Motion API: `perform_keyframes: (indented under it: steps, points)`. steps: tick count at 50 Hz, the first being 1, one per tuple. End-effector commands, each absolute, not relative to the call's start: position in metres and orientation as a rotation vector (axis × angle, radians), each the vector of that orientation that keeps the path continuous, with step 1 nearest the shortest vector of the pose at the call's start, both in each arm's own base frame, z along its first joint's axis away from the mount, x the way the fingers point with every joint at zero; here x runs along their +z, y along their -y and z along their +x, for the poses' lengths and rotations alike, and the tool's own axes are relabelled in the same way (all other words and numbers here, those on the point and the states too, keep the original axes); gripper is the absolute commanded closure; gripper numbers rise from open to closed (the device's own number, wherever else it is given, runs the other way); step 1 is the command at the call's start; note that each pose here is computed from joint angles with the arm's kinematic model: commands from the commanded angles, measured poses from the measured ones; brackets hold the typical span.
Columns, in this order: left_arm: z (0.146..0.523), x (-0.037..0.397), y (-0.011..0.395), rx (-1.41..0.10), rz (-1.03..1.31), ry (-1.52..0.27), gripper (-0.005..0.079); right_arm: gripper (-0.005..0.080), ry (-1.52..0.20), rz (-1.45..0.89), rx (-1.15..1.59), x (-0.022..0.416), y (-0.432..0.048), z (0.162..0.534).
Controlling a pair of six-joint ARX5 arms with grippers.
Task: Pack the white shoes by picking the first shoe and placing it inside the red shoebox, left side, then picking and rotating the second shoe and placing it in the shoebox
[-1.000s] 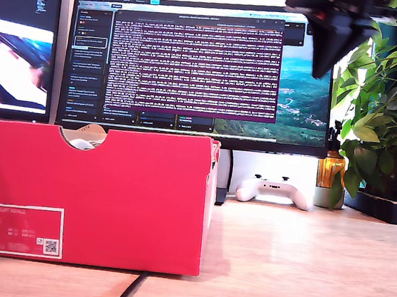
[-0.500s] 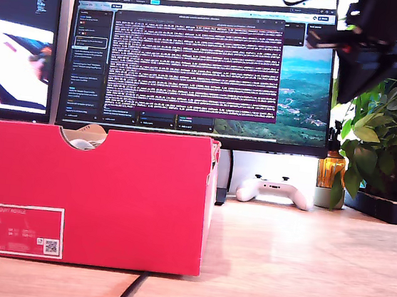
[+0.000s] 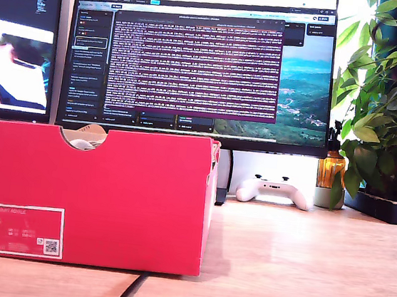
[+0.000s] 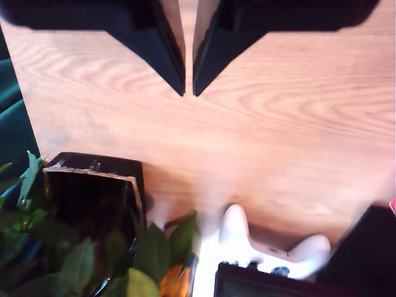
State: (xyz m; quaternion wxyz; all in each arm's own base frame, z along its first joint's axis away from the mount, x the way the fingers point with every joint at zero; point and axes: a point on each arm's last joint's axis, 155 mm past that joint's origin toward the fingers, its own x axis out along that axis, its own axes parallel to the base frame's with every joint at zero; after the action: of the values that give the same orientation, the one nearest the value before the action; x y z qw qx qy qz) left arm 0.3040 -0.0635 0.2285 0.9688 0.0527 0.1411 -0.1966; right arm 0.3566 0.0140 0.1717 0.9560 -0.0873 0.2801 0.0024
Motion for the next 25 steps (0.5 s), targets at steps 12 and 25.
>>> perform_keyframes:
  steps: [12,25]
  points:
    - [0.304,0.225,0.066,-0.407,0.075,-0.277,0.0754,0.0762,-0.597,-0.121,-0.058,0.112,0.006,0.331]
    - [0.302,0.230,0.068,-0.416,0.080,-0.255,0.0754,0.0762,-0.479,-0.051,-0.092,0.111,0.017,0.332]
